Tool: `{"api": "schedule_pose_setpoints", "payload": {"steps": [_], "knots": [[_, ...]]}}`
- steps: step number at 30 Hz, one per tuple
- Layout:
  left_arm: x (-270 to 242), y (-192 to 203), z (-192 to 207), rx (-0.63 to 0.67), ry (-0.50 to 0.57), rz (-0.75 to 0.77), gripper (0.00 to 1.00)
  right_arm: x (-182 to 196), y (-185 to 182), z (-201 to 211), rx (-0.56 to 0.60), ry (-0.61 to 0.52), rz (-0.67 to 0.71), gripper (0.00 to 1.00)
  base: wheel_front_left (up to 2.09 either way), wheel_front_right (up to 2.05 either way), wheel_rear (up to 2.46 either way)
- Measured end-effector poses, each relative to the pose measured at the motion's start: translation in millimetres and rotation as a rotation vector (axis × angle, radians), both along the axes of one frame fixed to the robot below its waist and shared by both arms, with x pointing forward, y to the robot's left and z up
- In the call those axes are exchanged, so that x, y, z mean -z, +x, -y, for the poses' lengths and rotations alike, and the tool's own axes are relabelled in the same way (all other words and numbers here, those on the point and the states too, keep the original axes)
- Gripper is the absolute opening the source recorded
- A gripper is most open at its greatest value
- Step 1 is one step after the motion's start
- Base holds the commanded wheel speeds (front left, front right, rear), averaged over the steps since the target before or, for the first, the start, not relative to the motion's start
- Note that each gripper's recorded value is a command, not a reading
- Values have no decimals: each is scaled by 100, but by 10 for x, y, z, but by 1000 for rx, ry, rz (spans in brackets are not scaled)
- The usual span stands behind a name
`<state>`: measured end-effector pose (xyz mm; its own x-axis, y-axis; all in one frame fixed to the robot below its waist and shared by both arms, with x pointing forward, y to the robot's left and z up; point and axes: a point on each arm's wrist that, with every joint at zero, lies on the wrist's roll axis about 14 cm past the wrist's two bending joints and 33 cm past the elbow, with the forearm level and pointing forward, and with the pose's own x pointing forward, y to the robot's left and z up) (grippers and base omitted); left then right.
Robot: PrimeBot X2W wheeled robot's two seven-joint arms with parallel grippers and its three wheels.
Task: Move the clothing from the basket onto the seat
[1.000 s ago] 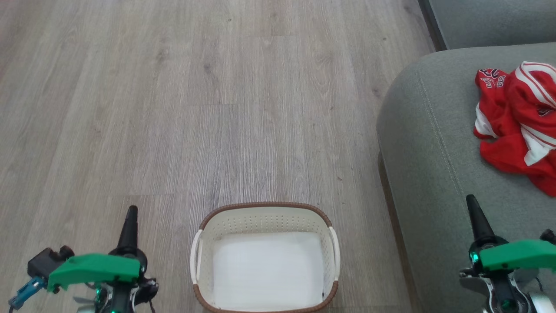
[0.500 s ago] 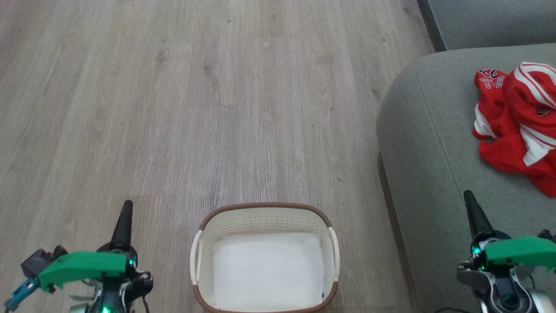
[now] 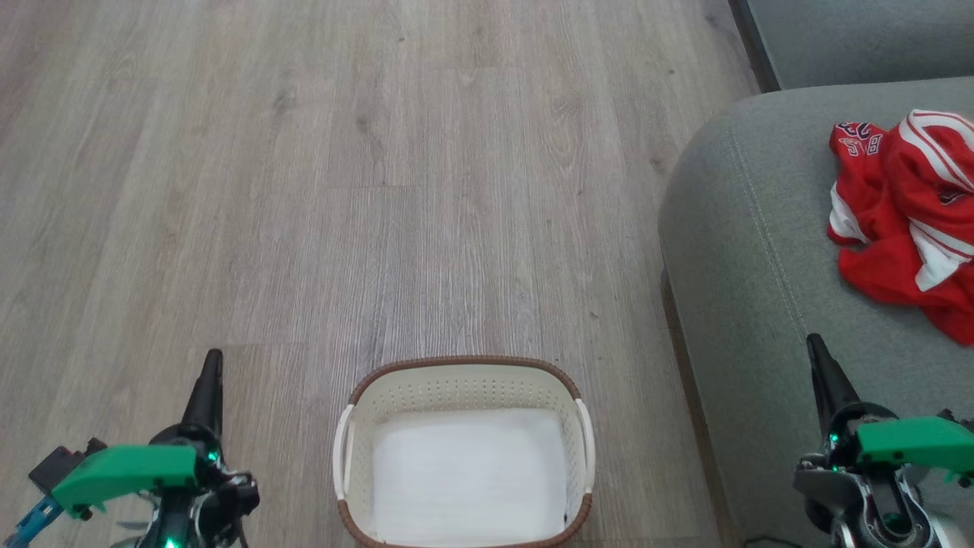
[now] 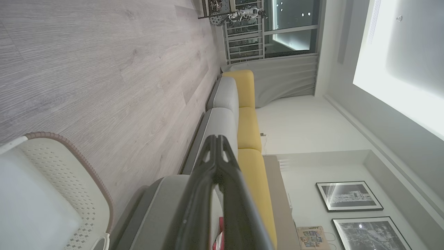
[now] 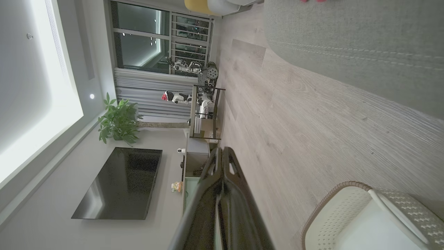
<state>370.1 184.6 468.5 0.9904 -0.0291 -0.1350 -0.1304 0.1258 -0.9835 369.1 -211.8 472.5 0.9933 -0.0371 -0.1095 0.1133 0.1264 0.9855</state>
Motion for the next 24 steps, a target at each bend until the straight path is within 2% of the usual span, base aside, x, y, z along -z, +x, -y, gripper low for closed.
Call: {"api": "schedule_pose_setpoints", "payload": {"steps": [12, 24], "knots": [[-92, 43, -46, -18, -123, 40, 0, -50, 34, -30, 5, 122, 25, 0, 0, 0, 0], [-98, 47, -49, -20, -129, 42, 0, -48, 34, -38, 3, 128, 24, 0, 0, 0, 0]]}}
